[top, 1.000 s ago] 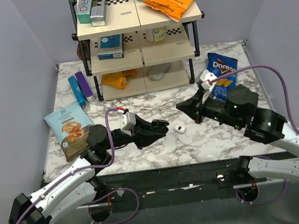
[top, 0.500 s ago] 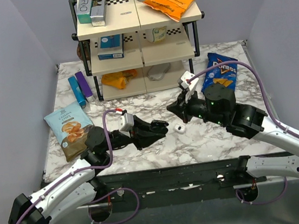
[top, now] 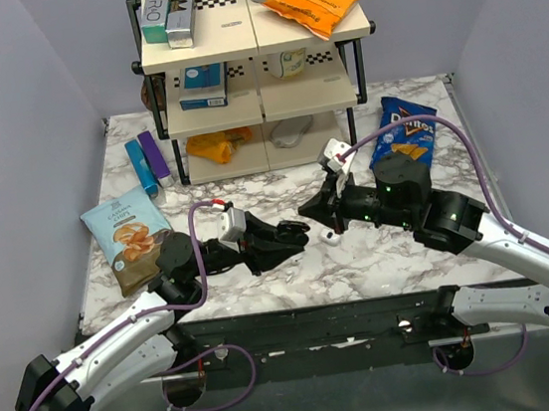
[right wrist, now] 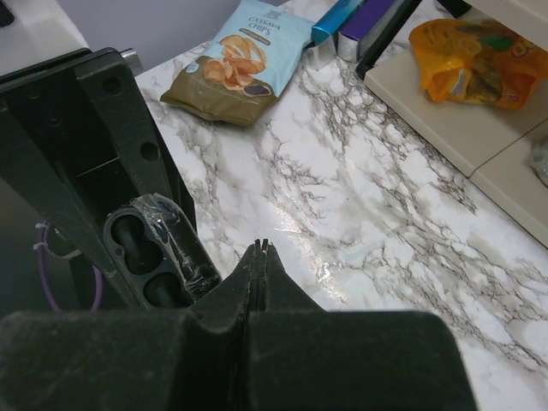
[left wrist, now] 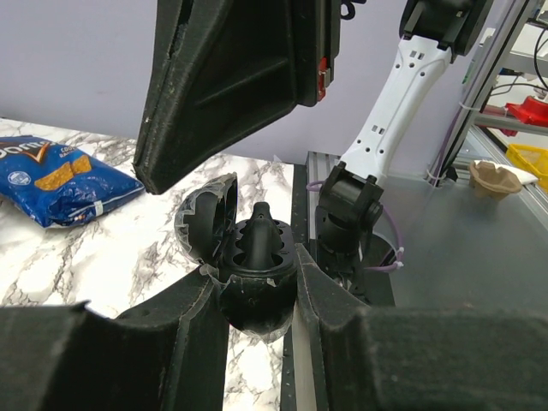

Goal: Insert the wireless bluetooth earbuds into the charging case
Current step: Close the charging case, then place the charging case at the center of the board.

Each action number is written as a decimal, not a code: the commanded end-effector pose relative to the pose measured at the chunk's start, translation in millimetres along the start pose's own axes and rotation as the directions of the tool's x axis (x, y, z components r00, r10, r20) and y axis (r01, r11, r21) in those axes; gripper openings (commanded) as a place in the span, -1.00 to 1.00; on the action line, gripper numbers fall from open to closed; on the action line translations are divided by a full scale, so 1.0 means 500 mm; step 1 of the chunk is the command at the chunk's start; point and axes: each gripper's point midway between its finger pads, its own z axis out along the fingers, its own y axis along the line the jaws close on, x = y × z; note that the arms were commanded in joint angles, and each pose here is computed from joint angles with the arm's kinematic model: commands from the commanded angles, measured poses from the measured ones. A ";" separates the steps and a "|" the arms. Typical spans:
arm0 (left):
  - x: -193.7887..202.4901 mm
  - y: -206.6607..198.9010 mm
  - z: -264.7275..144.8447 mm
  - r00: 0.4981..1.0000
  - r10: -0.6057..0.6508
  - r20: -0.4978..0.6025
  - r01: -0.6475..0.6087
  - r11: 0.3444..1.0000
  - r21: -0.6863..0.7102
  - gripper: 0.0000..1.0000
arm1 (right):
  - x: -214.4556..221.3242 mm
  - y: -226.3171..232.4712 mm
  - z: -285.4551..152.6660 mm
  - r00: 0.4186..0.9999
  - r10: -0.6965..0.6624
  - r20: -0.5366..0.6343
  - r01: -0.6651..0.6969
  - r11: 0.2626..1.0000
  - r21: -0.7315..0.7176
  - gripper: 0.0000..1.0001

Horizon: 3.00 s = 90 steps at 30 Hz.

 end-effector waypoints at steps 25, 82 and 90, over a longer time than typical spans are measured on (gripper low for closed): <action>-0.014 0.024 0.006 0.999 0.029 0.034 -0.027 0.998 -0.059 -1.00 | 0.014 0.045 -0.025 1.000 -0.002 0.025 0.005 0.992 -0.122 -0.99; 0.407 0.458 -0.266 0.632 -0.769 0.090 0.278 0.117 -0.954 0.24 | 0.251 -0.134 -0.017 0.964 0.256 -0.068 -0.206 0.885 0.418 -0.25; 0.349 0.435 -0.348 0.657 -0.748 0.094 0.183 0.037 -0.983 0.26 | 0.256 -0.139 -0.020 0.964 0.256 -0.073 -0.201 0.878 0.435 -0.24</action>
